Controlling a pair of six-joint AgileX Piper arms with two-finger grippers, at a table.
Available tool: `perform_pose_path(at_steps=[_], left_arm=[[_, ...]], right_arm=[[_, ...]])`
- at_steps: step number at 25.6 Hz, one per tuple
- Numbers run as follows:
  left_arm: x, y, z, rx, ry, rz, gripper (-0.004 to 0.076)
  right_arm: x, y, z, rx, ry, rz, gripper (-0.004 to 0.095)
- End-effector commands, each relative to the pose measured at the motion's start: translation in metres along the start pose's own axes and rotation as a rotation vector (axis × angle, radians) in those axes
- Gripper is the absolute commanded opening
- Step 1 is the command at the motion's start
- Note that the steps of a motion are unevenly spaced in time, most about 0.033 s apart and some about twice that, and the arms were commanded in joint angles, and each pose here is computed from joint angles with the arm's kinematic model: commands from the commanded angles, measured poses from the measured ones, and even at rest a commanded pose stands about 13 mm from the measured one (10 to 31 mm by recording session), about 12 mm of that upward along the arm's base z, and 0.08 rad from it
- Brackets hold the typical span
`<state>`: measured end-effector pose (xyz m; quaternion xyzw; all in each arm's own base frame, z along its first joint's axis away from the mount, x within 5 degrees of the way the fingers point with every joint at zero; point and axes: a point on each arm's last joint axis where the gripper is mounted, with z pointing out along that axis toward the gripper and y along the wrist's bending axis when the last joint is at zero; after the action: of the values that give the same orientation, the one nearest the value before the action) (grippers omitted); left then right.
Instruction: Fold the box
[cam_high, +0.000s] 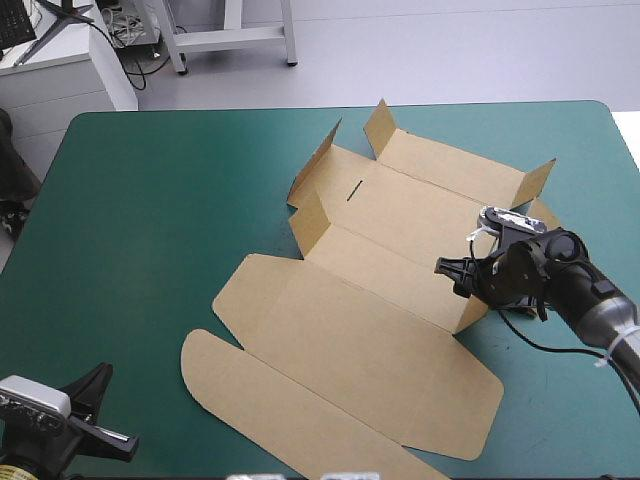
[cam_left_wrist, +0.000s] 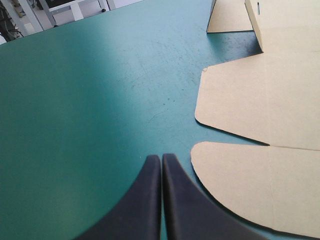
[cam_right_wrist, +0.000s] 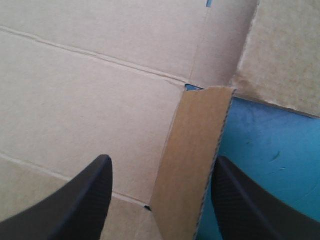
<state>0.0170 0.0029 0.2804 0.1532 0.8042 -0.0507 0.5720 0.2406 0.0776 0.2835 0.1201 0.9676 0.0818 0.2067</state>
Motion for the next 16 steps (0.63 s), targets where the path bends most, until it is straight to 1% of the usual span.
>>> perform_pose_path(at_steps=[1,2,4,5,8,11,16], left_arm=[[-0.013,0.001,-0.002,0.003,-0.08,-0.005,-0.001],[-0.013,0.001,-0.002,0.003,-0.08,-0.005,-0.001],[-0.013,0.001,-0.002,0.003,-0.08,-0.005,-0.001],[-0.013,0.001,-0.002,0.003,-0.08,-0.005,-0.001],[-0.013,0.001,-0.002,0.003,-0.08,-0.005,-0.001],[-0.013,0.001,-0.002,0.003,-0.08,-0.005,-0.001],[-0.013,0.001,-0.002,0.003,-0.08,-0.005,-0.001]], right_arm=[[-0.012,-0.007,0.0,0.028,-0.009,0.047,0.0534],[-0.013,-0.013,0.005,0.058,0.024,0.069,0.0534],[-0.016,-0.016,0.007,0.064,0.023,0.077,0.0509],[-0.017,-0.014,0.007,0.05,0.009,0.08,0.0462],[-0.018,-0.011,0.008,0.01,0.007,0.072,0.0363],[-0.017,-0.008,0.008,-0.014,0.01,0.07,0.03],[-0.017,-0.009,0.012,-0.004,0.031,0.072,0.0295]])
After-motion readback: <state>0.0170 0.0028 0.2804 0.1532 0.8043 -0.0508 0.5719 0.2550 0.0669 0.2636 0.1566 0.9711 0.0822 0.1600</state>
